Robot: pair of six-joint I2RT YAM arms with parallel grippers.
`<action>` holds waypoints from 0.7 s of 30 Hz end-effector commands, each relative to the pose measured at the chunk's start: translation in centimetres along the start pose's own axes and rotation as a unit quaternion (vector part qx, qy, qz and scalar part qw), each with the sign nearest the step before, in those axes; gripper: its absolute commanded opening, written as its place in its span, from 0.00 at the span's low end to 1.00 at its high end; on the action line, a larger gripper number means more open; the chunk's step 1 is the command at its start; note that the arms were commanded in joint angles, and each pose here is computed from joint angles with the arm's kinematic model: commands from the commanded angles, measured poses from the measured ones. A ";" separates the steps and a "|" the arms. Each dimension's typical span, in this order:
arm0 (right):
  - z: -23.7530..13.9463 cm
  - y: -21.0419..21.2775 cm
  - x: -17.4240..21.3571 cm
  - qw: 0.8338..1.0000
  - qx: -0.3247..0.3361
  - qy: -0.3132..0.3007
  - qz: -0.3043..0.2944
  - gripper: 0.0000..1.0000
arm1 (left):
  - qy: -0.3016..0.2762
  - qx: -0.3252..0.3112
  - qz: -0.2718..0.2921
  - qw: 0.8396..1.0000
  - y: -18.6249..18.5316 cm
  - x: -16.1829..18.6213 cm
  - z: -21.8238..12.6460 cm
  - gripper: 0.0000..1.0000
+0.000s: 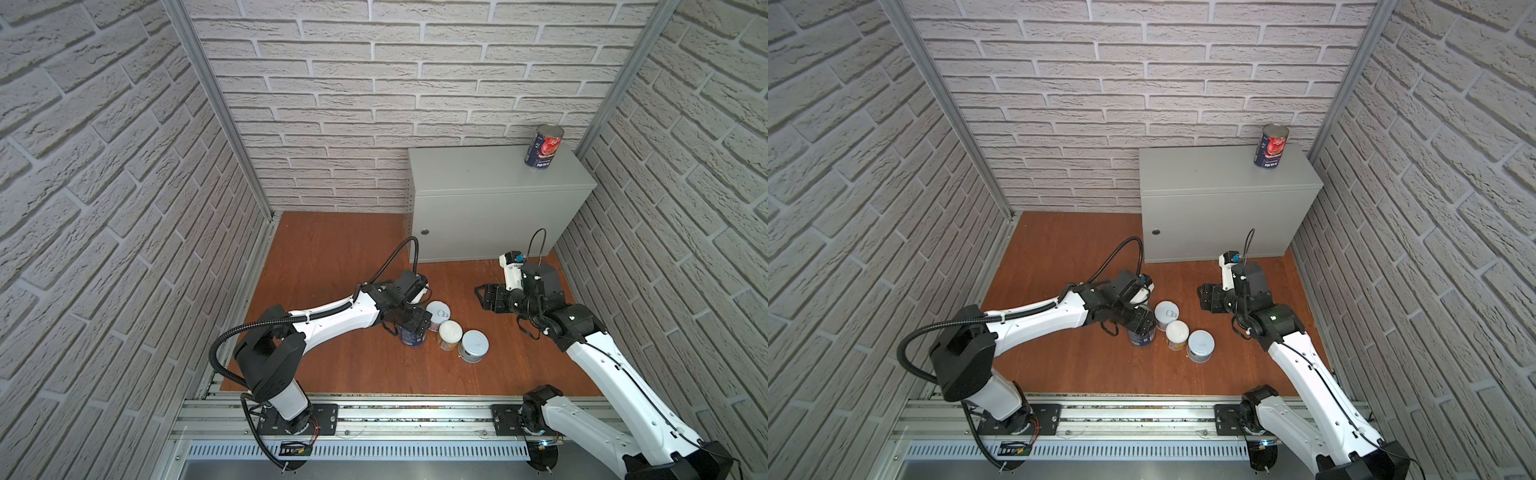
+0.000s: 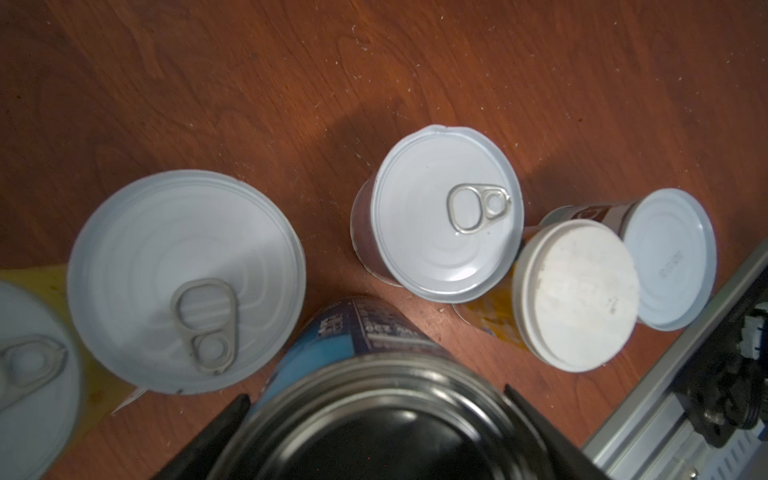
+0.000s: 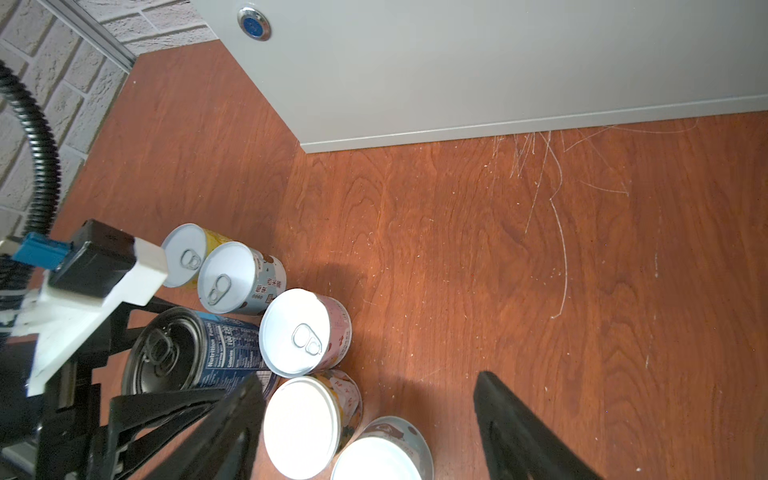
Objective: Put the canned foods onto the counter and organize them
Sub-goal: 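Close the left gripper on the Progresso can while the right gripper hovers nearby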
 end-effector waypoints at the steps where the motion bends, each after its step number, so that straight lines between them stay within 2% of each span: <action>1: -0.6 0.6 -1.1 0.999 -0.022 -0.019 -0.017 0.96 | -0.019 0.013 0.002 1.000 0.0 -1.5 -0.2 0.33; 5: -0.7 0.8 -1.7 0.999 -0.025 -0.012 -0.016 0.97 | -0.025 0.026 -0.001 0.999 0.1 -2.0 -0.5 0.27; 17: -0.8 1.3 -1.0 0.998 -0.057 -0.025 -0.013 0.97 | -0.044 0.045 -0.018 0.998 1.0 -3.5 -1.9 0.25; 21: -0.8 1.6 -0.9 0.997 -0.071 -0.027 -0.012 0.97 | -0.052 0.030 -0.010 0.998 1.5 -4.1 -2.8 0.25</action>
Point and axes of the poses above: each gripper's point midway between its finger pads, its own z axis out along the fingers, its own y axis along the line the jaws close on, x = y × z, the point moved 8 cm from there along -z, back along the fingers, and after that the axes turned 11 degrees about -z, right-handed, at the moved point
